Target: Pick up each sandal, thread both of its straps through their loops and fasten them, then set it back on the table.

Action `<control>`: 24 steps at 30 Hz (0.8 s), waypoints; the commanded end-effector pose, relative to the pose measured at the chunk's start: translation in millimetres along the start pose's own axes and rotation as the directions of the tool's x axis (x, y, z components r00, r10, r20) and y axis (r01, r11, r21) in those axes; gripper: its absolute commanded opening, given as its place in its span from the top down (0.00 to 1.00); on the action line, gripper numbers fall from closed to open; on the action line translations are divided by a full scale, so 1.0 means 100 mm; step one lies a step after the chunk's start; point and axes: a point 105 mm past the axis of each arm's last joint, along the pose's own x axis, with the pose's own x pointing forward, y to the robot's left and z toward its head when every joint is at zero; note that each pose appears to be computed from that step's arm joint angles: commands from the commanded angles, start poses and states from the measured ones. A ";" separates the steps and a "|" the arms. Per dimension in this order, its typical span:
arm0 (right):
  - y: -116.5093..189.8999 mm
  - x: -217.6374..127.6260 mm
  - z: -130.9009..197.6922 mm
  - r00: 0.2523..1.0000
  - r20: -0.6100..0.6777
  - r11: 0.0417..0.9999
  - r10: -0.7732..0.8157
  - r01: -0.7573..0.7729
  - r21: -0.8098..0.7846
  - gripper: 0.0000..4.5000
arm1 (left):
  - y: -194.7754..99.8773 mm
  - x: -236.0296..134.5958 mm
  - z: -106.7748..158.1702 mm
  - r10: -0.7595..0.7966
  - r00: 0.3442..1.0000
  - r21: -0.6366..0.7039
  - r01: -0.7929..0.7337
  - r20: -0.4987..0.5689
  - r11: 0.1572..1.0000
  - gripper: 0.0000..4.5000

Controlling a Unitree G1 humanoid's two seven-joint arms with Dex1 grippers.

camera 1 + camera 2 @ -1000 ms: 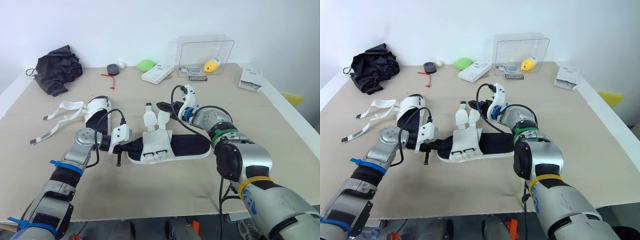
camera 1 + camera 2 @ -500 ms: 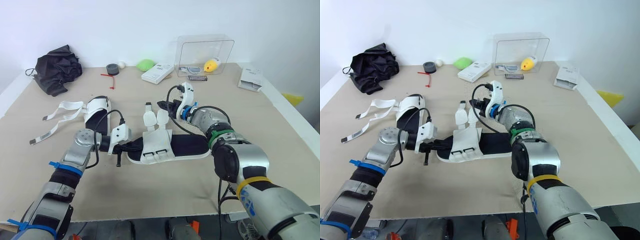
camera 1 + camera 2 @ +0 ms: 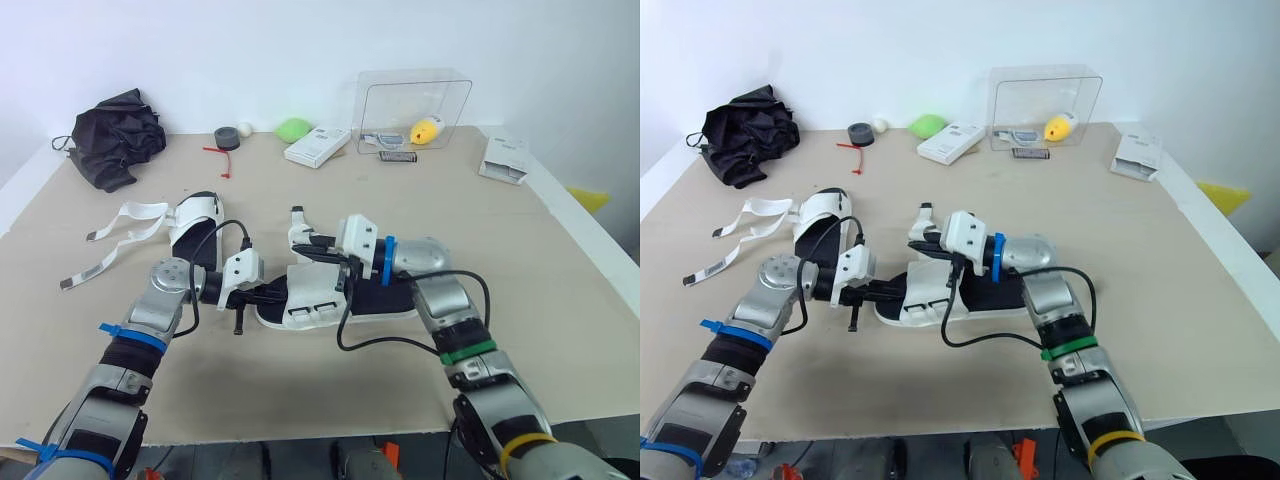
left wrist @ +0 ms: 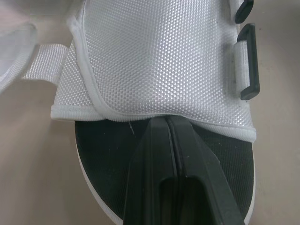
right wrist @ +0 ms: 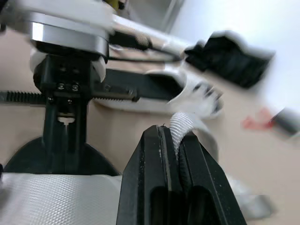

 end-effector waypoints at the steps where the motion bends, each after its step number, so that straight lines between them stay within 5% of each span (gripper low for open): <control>1: 0.09 -0.11 0.17 0.999 0.042 0.959 -0.009 0.021 -0.284 0.99 | -0.28 0.11 -0.38 -0.115 0.988 -0.119 0.103 -0.105 0.988 1.00; 8: 0.82 -0.39 0.02 0.969 -0.003 0.798 0.247 -0.205 -0.567 0.99 | -0.28 0.11 -0.39 -0.119 0.988 -0.123 0.106 -0.103 0.987 1.00; 14: 1.04 -0.49 -0.20 0.934 -0.076 0.678 0.350 -0.308 -0.668 0.99 | -0.26 0.14 -0.37 -0.119 0.988 -0.120 0.107 -0.100 0.987 1.00; 18: 0.89 -0.44 -0.29 0.947 -0.112 0.711 0.301 -0.301 -0.636 0.76 | -0.25 0.15 -0.37 -0.119 0.988 -0.118 0.107 -0.098 0.987 1.00; 23: 0.55 -0.42 -0.38 0.958 -0.177 0.665 0.225 -0.284 -0.691 0.24 | -0.25 0.15 -0.37 -0.121 0.988 -0.117 0.109 -0.099 0.987 1.00; 24: 0.49 -0.45 -0.41 0.956 -0.197 0.650 0.219 -0.294 -0.701 0.24 | -0.25 0.15 -0.37 -0.121 0.988 -0.117 0.109 -0.099 0.987 1.00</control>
